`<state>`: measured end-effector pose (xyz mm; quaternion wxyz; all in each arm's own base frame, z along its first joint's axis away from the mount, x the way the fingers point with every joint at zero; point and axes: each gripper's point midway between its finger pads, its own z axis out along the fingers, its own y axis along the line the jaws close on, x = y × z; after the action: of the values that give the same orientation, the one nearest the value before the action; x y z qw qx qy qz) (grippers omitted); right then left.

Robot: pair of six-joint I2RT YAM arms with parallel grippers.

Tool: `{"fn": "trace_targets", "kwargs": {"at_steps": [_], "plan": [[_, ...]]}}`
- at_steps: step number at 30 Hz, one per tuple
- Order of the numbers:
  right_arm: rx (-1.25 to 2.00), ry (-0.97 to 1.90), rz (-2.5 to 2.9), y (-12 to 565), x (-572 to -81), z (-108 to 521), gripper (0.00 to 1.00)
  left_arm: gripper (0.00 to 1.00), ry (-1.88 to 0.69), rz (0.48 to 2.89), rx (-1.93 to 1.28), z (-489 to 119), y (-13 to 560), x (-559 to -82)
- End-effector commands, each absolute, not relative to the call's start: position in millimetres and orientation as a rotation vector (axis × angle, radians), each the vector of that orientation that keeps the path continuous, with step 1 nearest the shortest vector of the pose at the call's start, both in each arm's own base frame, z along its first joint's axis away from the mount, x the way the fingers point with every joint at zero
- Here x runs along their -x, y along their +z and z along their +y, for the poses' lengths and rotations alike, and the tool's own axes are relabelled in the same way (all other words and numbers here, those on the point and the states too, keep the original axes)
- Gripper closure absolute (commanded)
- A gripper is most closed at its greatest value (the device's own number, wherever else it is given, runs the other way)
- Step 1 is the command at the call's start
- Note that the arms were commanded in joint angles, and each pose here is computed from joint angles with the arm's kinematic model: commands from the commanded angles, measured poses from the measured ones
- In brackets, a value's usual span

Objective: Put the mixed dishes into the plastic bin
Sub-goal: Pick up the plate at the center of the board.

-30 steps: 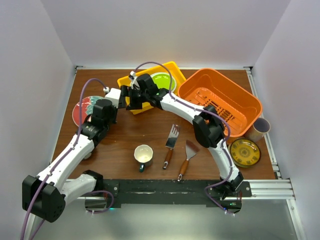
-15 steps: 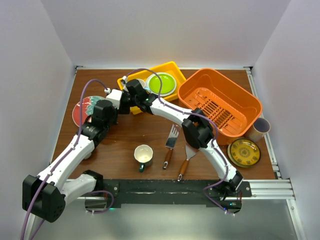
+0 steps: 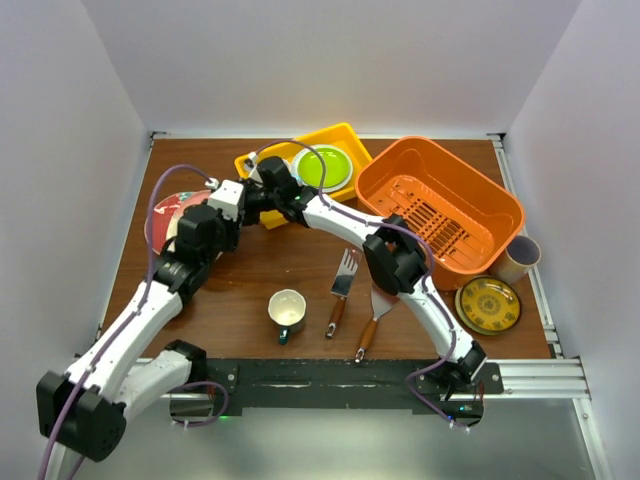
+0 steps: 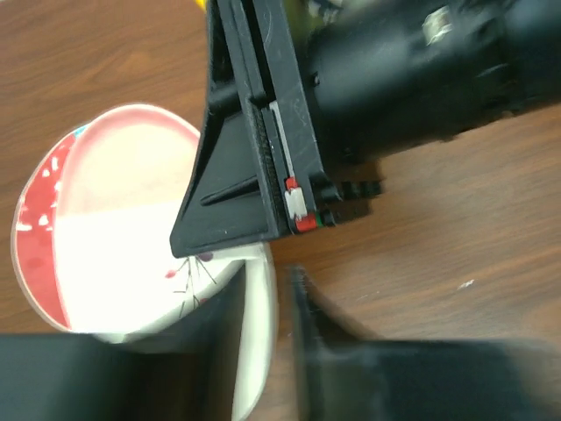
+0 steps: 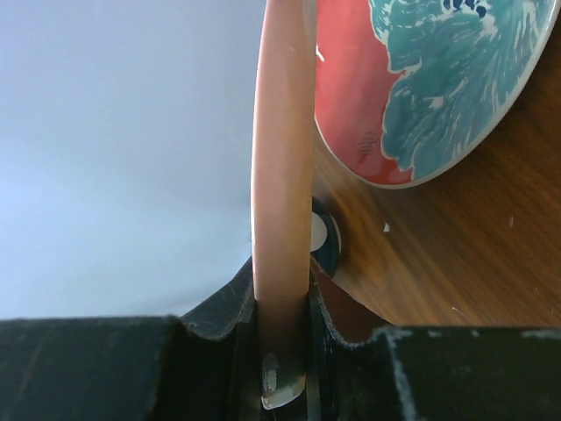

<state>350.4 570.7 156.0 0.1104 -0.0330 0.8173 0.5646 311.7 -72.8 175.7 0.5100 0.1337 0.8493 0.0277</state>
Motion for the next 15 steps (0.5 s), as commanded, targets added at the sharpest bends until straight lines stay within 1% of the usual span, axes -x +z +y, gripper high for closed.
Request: {"fn": "trace_targets", "kwargs": {"at_steps": [1, 2, 5, 6, 7, 10, 15], "plan": [[0.258, 1.881, 2.044, 276.9, -370.1, 545.1, 1.00, 0.45, -0.076, 1.735, -0.307, -87.5, 266.7, -307.1], [0.302, 1.888, 2.021, 286.4, -369.5, 538.1, 1.00, 0.32, -0.099, 1.694, -0.298, -88.6, 278.3, -303.0], [0.385, 1.845, 1.924, 317.0, -383.1, 506.6, 1.00, 0.17, -0.152, 1.571, -0.266, -86.8, 314.2, -284.3], [0.431, 1.854, 1.892, 327.5, -380.1, 497.8, 1.00, 0.15, -0.162, 1.552, -0.256, -85.7, 320.1, -279.9], [0.449, 1.837, 1.840, 345.0, -387.0, 479.6, 1.00, 0.14, -0.166, 1.523, -0.247, -83.1, 329.0, -273.7], [0.505, 1.844, 1.778, 359.5, -390.7, 443.6, 1.00, 0.12, -0.172, 1.507, -0.247, -80.6, 335.4, -264.7], [0.544, 1.805, 1.724, 384.0, -382.2, 382.0, 1.00, 0.11, -0.150, 1.496, -0.247, -75.6, 327.1, -259.7]]}}
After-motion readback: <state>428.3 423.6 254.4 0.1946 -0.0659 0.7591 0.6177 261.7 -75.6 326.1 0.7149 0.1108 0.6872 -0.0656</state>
